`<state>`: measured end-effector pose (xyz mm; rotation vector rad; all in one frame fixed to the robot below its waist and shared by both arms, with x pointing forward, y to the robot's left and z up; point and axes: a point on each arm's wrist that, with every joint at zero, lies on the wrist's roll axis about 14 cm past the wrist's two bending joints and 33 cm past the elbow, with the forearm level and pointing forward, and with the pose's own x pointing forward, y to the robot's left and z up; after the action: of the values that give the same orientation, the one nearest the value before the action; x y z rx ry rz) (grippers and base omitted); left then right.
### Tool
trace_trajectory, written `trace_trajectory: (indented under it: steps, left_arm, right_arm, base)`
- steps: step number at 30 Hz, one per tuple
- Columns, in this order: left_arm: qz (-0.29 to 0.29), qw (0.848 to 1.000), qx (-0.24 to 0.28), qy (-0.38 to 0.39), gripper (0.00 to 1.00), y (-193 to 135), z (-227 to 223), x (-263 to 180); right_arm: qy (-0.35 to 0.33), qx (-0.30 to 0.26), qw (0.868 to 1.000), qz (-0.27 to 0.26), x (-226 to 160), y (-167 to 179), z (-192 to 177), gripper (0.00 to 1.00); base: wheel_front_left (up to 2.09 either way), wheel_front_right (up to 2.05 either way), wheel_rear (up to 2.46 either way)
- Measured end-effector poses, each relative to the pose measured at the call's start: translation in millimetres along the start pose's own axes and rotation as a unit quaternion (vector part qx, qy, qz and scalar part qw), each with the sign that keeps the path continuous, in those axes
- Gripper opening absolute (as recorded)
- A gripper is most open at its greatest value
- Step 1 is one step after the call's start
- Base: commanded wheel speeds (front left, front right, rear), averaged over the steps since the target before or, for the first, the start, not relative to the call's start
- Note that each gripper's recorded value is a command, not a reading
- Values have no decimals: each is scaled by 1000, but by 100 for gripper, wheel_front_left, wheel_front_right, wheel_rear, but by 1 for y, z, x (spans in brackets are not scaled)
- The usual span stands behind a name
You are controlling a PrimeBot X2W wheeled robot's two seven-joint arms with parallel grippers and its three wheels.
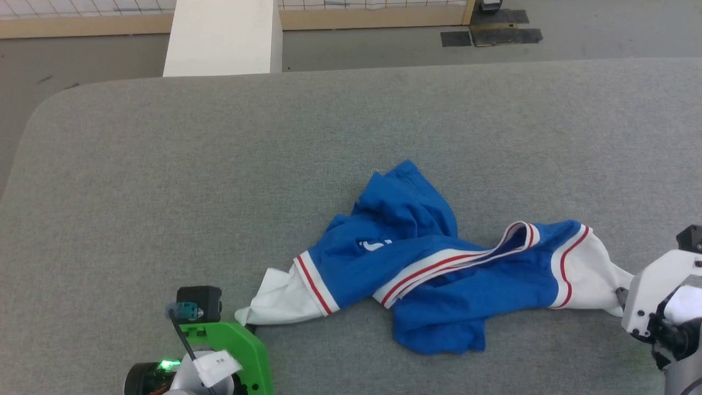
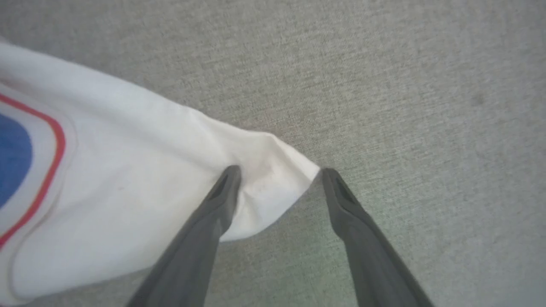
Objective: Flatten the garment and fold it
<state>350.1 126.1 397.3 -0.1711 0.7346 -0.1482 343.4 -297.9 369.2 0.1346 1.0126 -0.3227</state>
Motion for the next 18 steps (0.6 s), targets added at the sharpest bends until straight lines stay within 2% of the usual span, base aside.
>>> trace_trajectory:
  steps: [1,2,3,4,5,9,12,14,18]
  left_arm:
    - [1,1000,1,1,0,1,0,0]
    - [1,1000,1,1,0,1,0,0]
    - [2,1000,2,2,0,2,0,1]
    - [2,1000,3,3,0,3,0,1]
    - [2,1000,5,3,0,3,0,1]
    - [3,1000,11,1,0,6,2,0]
    - [-6,1000,17,-20,0,3,12,-2]
    - [-15,998,13,-52,0,1,28,-6]
    - [-50,991,-36,-119,0,-6,62,-18]
  right_arm:
    - [9,-4,1000,0,0,1,0,49]
    - [15,-8,1000,0,-1,2,0,36]
    - [17,-12,1000,1,-2,3,1,5]
    - [13,-16,1000,1,-3,4,4,5]
    - [10,-18,1000,1,-4,3,6,0]
    - [-24,-22,999,10,-8,8,15,0]
    - [-92,-14,995,20,-18,10,33,0]
    - [-168,-10,985,28,-33,12,57,0]
    - [-287,-3,957,44,-66,17,90,0]
  base:
    - [0,0,0]
    - [0,0,0]
    - [0,0,0]
    - [0,0,0]
    - [0,0,0]
    - [0,0,0]
    - [0,0,0]
    - [0,0,0]
    - [0,0,0]
